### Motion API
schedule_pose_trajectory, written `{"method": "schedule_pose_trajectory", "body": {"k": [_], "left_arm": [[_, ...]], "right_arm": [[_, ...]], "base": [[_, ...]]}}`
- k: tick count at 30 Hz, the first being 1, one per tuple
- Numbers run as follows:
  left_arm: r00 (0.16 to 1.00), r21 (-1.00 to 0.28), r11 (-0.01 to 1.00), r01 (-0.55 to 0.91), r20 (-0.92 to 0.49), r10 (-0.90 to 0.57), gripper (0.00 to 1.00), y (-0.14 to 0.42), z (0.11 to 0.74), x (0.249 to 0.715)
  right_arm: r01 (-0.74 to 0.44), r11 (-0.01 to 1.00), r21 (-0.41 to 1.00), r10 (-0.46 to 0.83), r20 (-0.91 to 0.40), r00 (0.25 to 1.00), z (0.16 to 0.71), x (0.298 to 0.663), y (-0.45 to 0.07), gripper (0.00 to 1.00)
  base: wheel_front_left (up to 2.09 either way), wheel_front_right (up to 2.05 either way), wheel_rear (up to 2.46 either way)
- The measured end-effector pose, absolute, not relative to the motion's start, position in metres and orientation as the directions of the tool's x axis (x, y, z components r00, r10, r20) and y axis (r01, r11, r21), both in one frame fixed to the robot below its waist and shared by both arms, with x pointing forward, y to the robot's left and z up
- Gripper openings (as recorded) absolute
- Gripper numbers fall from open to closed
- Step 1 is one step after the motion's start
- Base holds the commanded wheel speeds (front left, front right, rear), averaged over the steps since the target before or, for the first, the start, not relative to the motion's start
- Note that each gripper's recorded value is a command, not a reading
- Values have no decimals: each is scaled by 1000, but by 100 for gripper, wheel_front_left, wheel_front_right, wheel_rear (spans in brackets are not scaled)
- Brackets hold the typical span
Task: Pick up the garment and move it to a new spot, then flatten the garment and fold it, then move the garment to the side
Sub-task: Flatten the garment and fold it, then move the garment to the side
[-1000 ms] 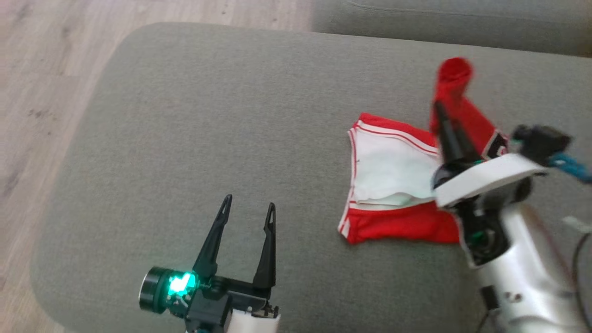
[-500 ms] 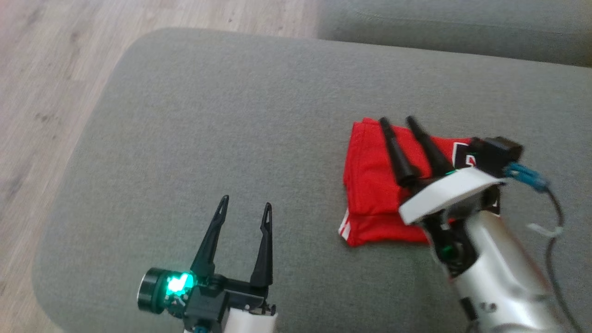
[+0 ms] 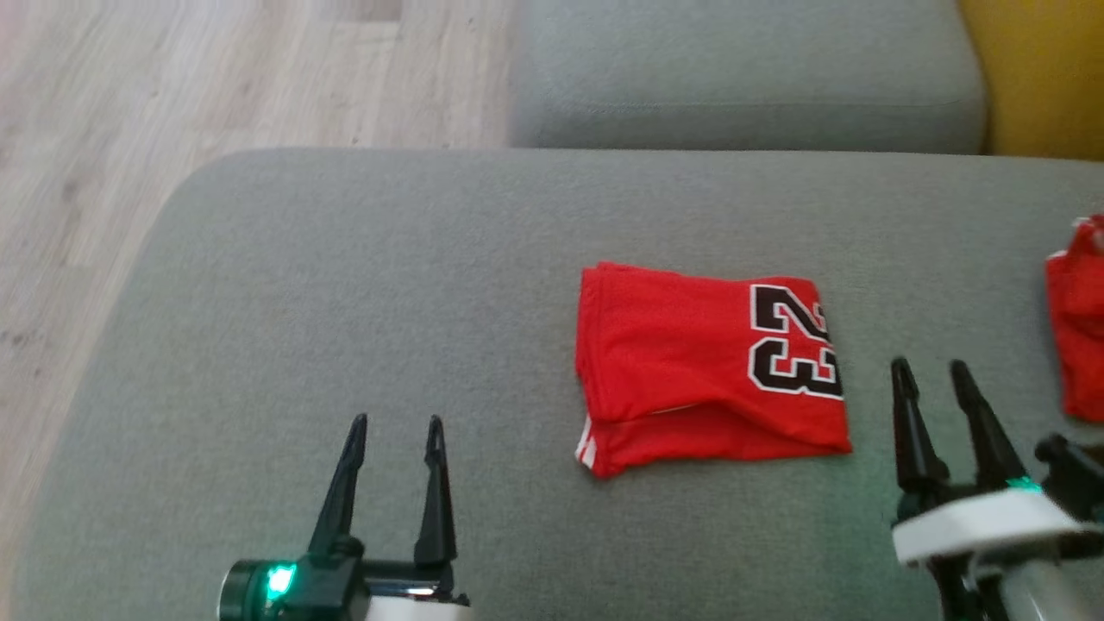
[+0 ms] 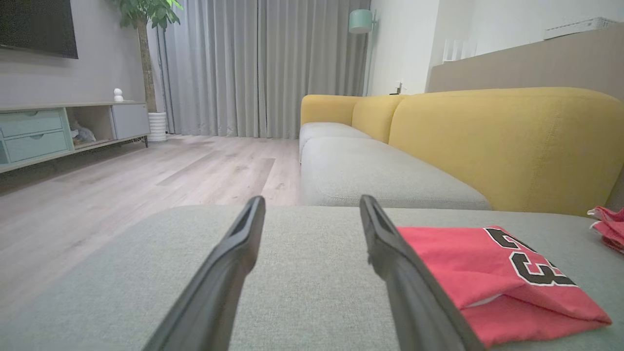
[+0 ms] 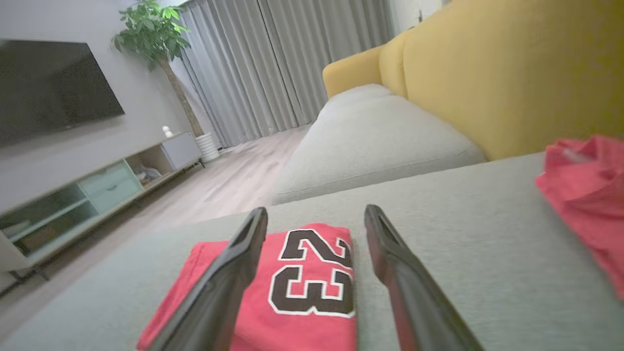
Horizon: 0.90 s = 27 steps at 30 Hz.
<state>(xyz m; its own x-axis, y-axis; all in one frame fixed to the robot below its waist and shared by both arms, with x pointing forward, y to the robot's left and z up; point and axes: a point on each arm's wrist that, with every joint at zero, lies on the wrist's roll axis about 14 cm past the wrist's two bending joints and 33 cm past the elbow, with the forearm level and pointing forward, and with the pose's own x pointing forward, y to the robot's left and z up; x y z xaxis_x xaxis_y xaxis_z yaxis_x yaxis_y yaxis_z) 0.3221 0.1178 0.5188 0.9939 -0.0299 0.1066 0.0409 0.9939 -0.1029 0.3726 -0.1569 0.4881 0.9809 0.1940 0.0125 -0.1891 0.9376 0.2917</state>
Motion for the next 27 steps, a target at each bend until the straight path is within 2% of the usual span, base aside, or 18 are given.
{"method": "schedule_pose_trajectory", "body": {"k": [2,9,27], "left_arm": [[994,-104,994,39,106,-28,100,119,518,322],[996,-84,995,56,73,-50,100,115,506,315],[998,-75,996,47,54,-43,100,120,500,314]], "right_arm": [[-185,957,224,186,18,982,489,362,-162,100],[-168,974,153,173,-15,985,477,332,-160,100],[-148,980,136,150,-5,989,480,332,-163,100]], "base": [[0,0,0],[0,0,0],[0,0,0]]}}
